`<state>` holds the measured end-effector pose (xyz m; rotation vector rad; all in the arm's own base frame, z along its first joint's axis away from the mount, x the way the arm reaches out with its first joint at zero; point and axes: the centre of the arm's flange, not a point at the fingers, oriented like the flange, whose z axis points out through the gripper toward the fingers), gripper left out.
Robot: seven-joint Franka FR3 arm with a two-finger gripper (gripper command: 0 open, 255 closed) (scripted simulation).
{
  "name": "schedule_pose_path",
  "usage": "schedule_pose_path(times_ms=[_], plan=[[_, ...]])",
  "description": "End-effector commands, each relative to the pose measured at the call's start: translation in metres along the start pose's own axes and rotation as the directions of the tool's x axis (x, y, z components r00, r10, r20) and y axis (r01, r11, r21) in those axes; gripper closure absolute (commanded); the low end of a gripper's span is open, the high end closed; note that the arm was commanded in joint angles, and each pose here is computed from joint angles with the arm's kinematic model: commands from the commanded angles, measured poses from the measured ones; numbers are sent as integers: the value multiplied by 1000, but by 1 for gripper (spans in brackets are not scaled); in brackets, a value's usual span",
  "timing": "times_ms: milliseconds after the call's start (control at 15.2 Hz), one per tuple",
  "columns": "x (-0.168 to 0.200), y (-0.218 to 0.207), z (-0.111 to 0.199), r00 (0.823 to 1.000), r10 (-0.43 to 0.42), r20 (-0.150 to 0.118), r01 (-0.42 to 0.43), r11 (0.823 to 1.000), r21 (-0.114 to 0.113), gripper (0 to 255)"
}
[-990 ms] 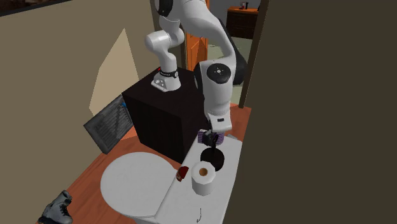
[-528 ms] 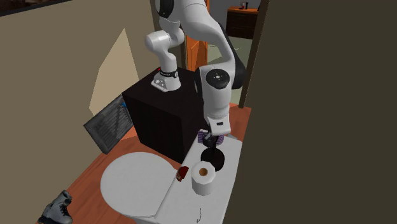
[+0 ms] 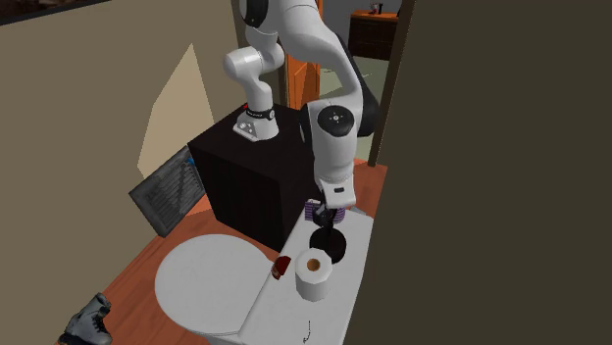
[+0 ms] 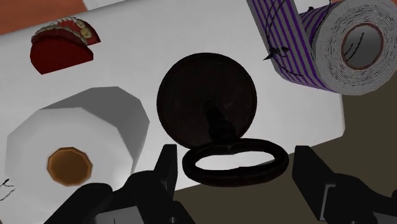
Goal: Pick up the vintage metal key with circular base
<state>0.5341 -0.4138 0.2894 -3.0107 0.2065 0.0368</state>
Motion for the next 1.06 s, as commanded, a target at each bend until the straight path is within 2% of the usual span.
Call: schedule_pose_path(times_ms=[0, 858, 990], plan=[[0, -1, -8, 1000, 0, 1, 0, 1000, 0, 255], [-2, -9, -76, 1000, 0, 1, 0, 1000, 0, 255], [-2, -9, -77, 1000, 0, 1, 0, 1000, 0, 255]])
